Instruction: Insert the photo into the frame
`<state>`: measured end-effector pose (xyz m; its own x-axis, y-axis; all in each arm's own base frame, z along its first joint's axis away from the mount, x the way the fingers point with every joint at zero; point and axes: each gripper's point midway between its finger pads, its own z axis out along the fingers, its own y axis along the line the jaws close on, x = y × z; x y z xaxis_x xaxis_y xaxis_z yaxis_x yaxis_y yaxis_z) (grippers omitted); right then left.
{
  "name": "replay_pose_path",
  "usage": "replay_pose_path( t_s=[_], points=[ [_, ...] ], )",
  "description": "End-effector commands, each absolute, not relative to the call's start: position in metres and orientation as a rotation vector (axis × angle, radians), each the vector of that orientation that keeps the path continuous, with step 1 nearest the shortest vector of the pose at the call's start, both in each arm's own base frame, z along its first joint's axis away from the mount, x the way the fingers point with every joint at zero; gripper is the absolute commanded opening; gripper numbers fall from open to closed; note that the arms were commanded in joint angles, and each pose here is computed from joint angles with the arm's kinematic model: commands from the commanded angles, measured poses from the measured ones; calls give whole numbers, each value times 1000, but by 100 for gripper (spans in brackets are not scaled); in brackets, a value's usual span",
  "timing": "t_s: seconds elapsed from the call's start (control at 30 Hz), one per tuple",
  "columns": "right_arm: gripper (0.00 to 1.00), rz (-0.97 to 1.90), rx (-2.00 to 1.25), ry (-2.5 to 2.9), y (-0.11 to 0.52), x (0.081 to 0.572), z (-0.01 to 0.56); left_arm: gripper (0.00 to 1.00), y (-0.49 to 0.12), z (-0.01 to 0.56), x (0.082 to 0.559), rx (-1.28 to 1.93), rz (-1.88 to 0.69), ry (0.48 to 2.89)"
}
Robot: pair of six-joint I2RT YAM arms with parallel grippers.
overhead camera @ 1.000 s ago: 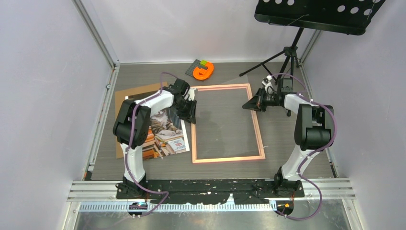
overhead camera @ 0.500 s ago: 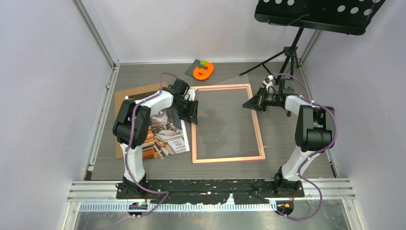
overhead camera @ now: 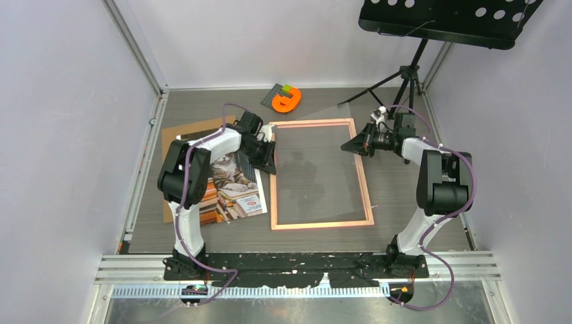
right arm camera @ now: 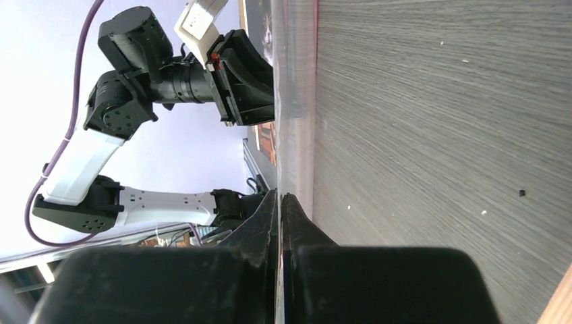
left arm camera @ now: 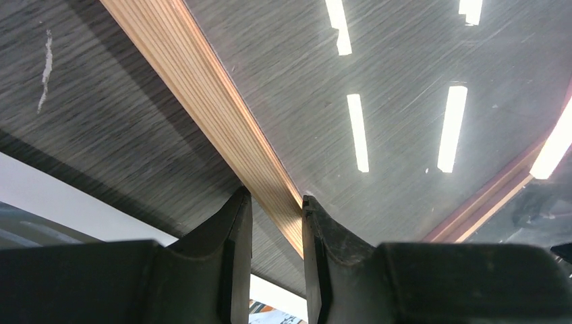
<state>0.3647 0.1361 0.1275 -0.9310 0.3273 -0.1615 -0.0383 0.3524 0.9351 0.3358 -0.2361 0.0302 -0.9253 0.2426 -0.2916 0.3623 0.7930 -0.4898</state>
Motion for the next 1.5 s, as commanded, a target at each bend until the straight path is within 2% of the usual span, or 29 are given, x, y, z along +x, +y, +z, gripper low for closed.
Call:
replay_pose_path(
  t_s=[0.0, 0.73, 1.47],
  points=[
    [6, 1666, 180, 2225, 143, 359, 159, 27, -251, 43, 341, 543, -923, 2671],
    [6, 1697, 168, 2158, 145, 360, 176, 26, -247, 42, 342, 538, -898, 2670],
    [6, 1709, 200, 2178, 146, 357, 163, 26, -247, 43, 345, 528, -895, 2667]
  ],
)
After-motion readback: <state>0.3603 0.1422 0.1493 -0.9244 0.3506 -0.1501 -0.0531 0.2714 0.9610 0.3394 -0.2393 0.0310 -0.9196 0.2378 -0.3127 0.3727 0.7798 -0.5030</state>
